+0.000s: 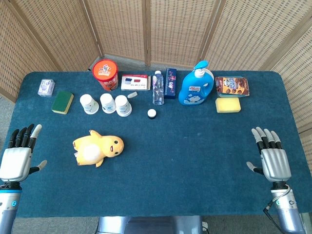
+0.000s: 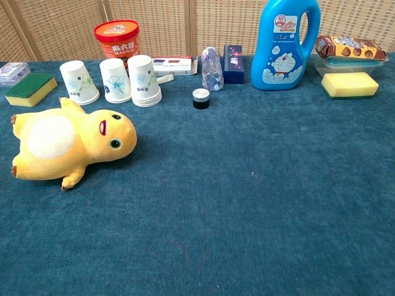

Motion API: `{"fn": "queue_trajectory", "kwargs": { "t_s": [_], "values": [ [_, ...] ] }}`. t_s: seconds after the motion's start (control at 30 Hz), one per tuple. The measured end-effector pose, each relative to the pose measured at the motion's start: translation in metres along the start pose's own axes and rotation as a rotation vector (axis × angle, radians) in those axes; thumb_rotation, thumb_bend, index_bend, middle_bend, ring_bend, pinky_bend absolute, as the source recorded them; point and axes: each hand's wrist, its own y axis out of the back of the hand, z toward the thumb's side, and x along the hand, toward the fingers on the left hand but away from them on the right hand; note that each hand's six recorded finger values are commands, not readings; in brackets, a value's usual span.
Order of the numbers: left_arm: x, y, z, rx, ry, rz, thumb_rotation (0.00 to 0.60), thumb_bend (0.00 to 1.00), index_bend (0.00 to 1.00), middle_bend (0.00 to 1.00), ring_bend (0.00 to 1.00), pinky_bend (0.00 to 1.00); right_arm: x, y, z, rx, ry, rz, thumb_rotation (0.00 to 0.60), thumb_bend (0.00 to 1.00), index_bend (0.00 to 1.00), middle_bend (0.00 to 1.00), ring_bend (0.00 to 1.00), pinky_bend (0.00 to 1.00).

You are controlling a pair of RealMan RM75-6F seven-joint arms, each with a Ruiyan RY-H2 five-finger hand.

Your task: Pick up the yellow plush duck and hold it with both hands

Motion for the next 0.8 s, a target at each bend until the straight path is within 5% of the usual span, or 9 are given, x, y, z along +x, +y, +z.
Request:
{"fn": "queue_trajectory", "kwargs": {
  "t_s": [0.43,0.8],
  "values": [
    [0.0,-0.008,0.005,-0.003,-0.013,-0.032,0.6,0.0,0.0,0.0,0.0,0.0,0.0,-0.001,-0.001,-0.009,-0.01,-0.008,0.6,0.0,0.0,0.0,0.0,0.0],
    [0.021,-0.04,0.039,-0.031,-0.116,-0.187,0.6,0.0,0.0,0.0,0.0,0.0,-0.001,0.002,-0.005,-0.016,-0.02,-0.007,0.6,0.0,0.0,0.0,0.0,0.0]
  ]
}}
